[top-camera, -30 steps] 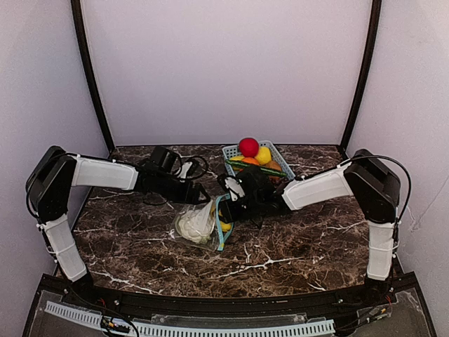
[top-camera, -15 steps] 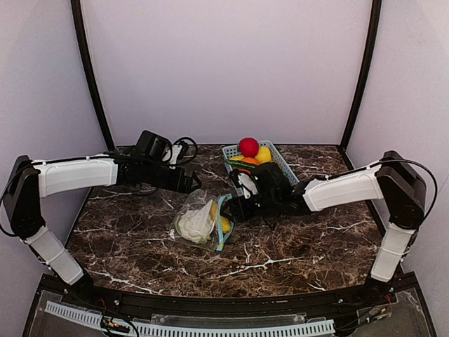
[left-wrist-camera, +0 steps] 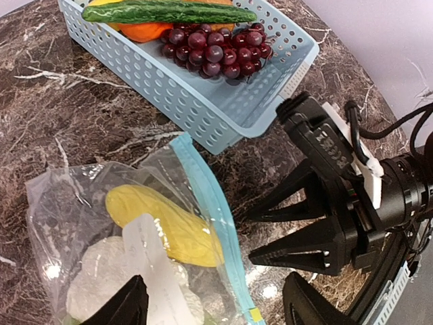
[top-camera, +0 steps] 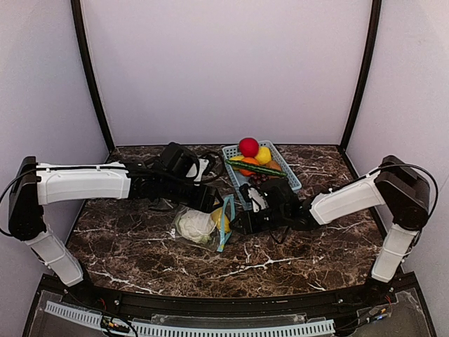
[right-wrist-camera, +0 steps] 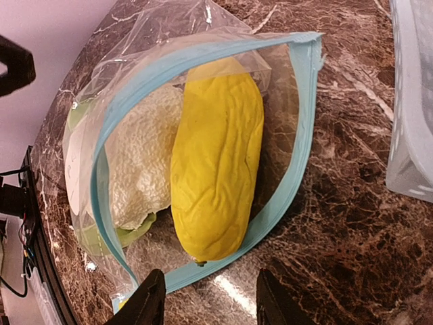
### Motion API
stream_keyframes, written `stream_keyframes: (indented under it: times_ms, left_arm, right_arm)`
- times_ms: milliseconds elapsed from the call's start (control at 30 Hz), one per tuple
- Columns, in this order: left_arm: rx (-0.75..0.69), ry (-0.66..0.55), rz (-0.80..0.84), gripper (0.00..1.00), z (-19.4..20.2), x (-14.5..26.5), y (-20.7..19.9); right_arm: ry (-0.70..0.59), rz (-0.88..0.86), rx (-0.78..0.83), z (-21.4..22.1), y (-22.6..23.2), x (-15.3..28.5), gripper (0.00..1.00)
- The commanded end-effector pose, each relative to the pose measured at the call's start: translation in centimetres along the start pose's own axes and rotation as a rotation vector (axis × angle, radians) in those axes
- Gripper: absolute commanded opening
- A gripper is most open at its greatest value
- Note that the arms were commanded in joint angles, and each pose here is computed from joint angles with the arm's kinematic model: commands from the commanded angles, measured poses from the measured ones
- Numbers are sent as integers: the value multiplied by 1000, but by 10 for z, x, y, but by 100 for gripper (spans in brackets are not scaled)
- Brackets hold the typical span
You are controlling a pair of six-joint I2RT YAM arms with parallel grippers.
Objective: Place the food in the zip-top bag and seal the zipper
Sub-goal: Adjust the fake fruit in the zipper food storage bag.
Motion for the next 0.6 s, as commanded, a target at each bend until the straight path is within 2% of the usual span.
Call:
stream_keyframes:
  times_ms: [0,167,333,467,567]
  left_arm:
    - [20,21,-30,66,10,-4,-11]
    - [45,54,-24,65,27,-11,-16]
    - [57,33,-33,63,40,-6,-19]
    - [-52,22,16,70,62,2,-34]
    - [-178,41,9,74,89,0,-35]
  right_arm:
    - [-25,-59,-5,-2,7,-11,44]
    - [1,-39,-1,-1,2,-24,41]
    - [10,-50,6,-1,2,-33,43]
    - [3,-28,0,-7,1,-40,44]
    - [3,6,-18,-11,-3,-47,40]
Point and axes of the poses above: each gripper's point midway between its finger pads, its own x axis back along the fingers, its own y axis along the line the jaws close on, z = x × y, the point moved 7 cm from there along x, back along the fingers, and after that the axes turned 1 degree about x, right-handed, at the moved point
